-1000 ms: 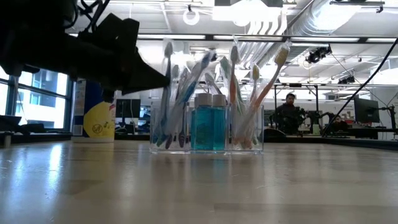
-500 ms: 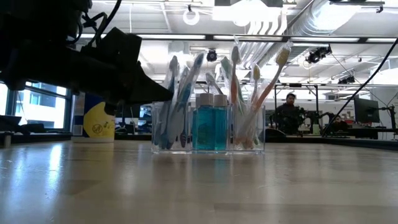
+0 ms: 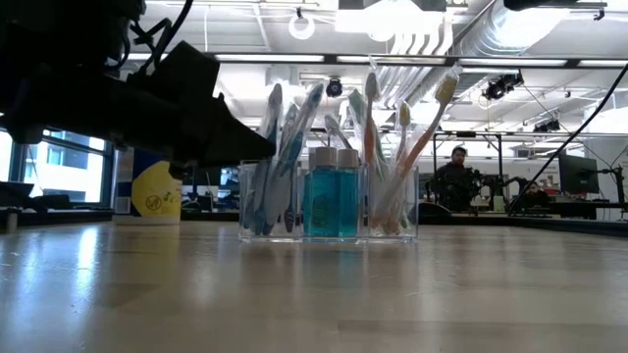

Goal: Pick & Place toothbrushing station
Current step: Put the blue toothbrush into the transparent organizer

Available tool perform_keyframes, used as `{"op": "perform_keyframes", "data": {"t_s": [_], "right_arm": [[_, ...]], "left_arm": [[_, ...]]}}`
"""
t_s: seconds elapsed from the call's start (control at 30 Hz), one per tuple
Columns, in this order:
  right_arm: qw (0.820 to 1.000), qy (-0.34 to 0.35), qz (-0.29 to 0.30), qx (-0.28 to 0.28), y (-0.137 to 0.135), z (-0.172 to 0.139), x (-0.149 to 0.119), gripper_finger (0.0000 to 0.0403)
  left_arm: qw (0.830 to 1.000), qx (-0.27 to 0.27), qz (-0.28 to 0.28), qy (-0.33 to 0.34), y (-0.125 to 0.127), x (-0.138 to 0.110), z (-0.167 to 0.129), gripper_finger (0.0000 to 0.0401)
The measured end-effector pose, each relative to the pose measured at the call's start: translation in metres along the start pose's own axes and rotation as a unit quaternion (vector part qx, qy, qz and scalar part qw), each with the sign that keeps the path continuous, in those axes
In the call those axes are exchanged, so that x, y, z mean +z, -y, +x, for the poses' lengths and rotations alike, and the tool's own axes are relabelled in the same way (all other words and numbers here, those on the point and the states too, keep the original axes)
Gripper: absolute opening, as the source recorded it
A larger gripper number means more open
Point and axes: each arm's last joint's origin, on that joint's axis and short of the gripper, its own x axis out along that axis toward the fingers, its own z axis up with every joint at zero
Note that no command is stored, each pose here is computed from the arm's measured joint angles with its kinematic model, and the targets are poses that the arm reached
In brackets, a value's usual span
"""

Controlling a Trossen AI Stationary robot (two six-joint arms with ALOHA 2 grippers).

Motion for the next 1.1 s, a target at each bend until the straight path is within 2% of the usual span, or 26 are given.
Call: {"op": "perform_keyframes", "data": {"t_s": [0.13, 0.27, 0.6, 0.9, 1.1], "right_arm": [[1.000, 0.000, 0.001, 0.000, 0.000, 0.000, 0.000, 0.0155], [1.000, -0.006, 0.002, 0.001, 0.000, 0.000, -0.001, 0.0155], [1.000, -0.011, 0.012, 0.001, 0.000, 0.000, -0.002, 0.0155], [1.000, -0.012, 0.016, 0.001, 0.000, 0.000, -0.002, 0.0155], [0.999, -0.022, 0.016, -0.029, 0.001, 0.000, -0.004, 0.0155]], "left_arm": [[1.000, -0.003, -0.001, -0.001, 0.000, 0.000, 0.000, 0.0122], [1.000, -0.011, 0.003, -0.004, 0.001, 0.000, 0.000, 0.0139], [0.999, -0.029, 0.043, 0.000, 0.004, 0.010, -0.004, 0.0142], [0.996, -0.029, 0.077, 0.029, 0.007, 0.029, -0.008, 0.0142], [0.995, 0.011, 0.102, 0.014, 0.003, 0.043, -0.014, 0.0142]]}}
